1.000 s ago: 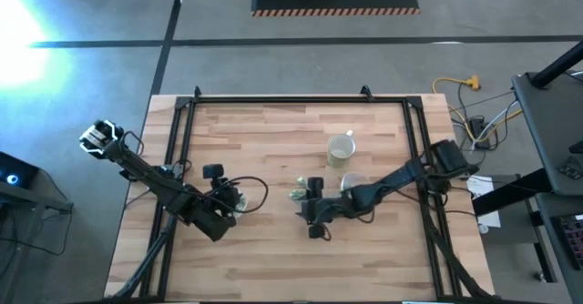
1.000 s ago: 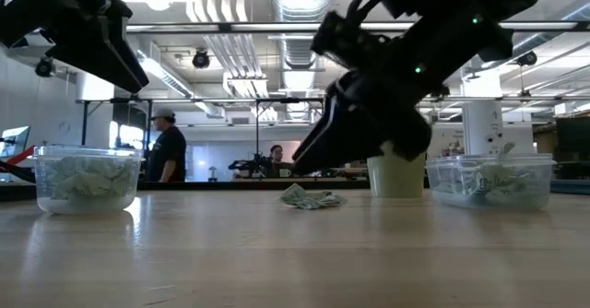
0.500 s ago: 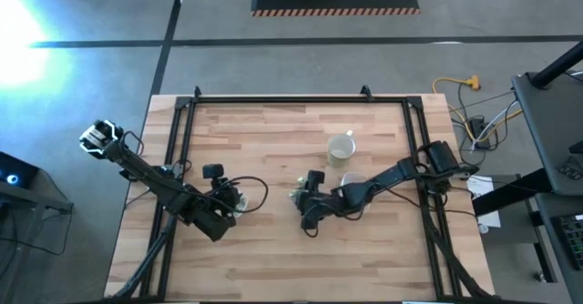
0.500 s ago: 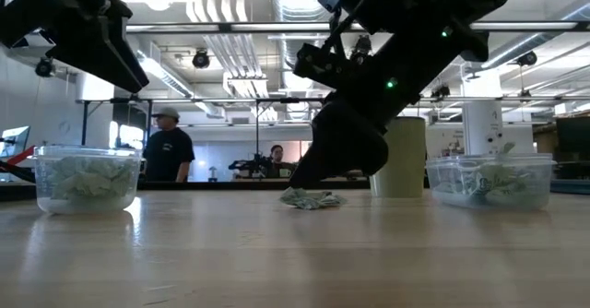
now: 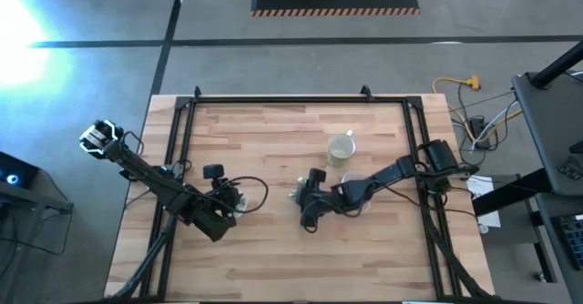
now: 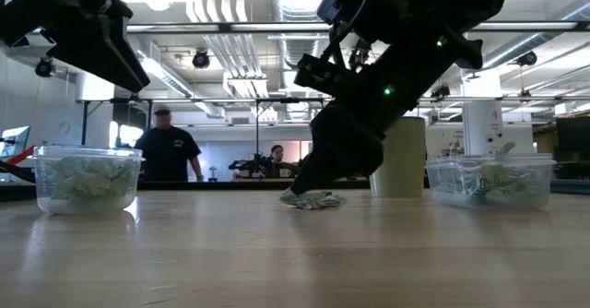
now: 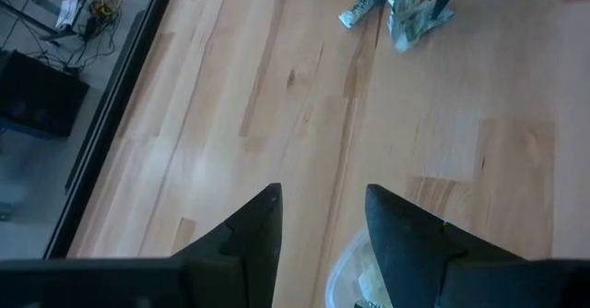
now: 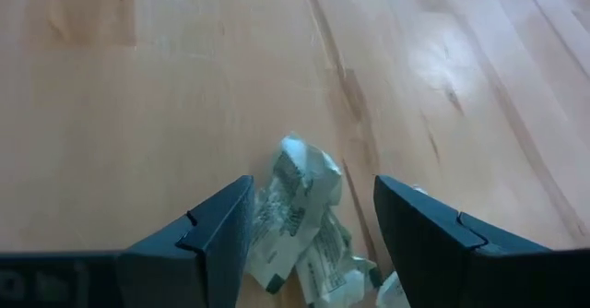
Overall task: Pick and place Stevia / Truvia into bins
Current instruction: Put the stevia packet into the right transparent container
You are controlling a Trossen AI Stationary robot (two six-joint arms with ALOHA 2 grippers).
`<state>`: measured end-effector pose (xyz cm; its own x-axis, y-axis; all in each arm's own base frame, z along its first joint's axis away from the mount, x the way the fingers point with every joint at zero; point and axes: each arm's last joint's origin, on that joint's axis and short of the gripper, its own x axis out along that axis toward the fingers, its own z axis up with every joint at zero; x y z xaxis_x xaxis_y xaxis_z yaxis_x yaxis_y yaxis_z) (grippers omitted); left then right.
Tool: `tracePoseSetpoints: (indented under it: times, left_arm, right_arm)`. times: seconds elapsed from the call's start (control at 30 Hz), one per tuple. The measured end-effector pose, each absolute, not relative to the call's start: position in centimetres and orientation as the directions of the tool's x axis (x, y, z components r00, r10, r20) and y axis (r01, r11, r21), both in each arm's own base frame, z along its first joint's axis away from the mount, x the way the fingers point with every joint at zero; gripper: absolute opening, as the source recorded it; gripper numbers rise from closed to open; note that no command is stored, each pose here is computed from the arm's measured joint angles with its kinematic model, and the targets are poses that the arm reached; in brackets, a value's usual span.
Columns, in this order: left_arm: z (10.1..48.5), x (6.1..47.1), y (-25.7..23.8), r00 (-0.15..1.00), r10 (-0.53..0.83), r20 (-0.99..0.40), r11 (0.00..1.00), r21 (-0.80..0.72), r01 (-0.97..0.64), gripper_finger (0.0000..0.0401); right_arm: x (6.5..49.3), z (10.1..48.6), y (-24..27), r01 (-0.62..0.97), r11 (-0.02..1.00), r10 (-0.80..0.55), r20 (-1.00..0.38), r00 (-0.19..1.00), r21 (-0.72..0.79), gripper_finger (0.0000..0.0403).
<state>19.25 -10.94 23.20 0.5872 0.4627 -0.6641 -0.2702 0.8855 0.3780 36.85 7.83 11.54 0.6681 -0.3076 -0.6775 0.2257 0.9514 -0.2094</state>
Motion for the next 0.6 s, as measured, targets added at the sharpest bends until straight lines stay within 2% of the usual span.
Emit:
tracePoseSetpoints:
  times: [0.6]
  left_arm:
    - [23.21, 19.3, -10.97, 0.591, 0.46, -0.663, 0.887, 0.374, -0.271, 0.0141]
  right_arm:
    - [36.7, 11.2, 7.66, 0.239, 0.954, -0.3, -0.642, 0.706, -0.183, 0.0215]
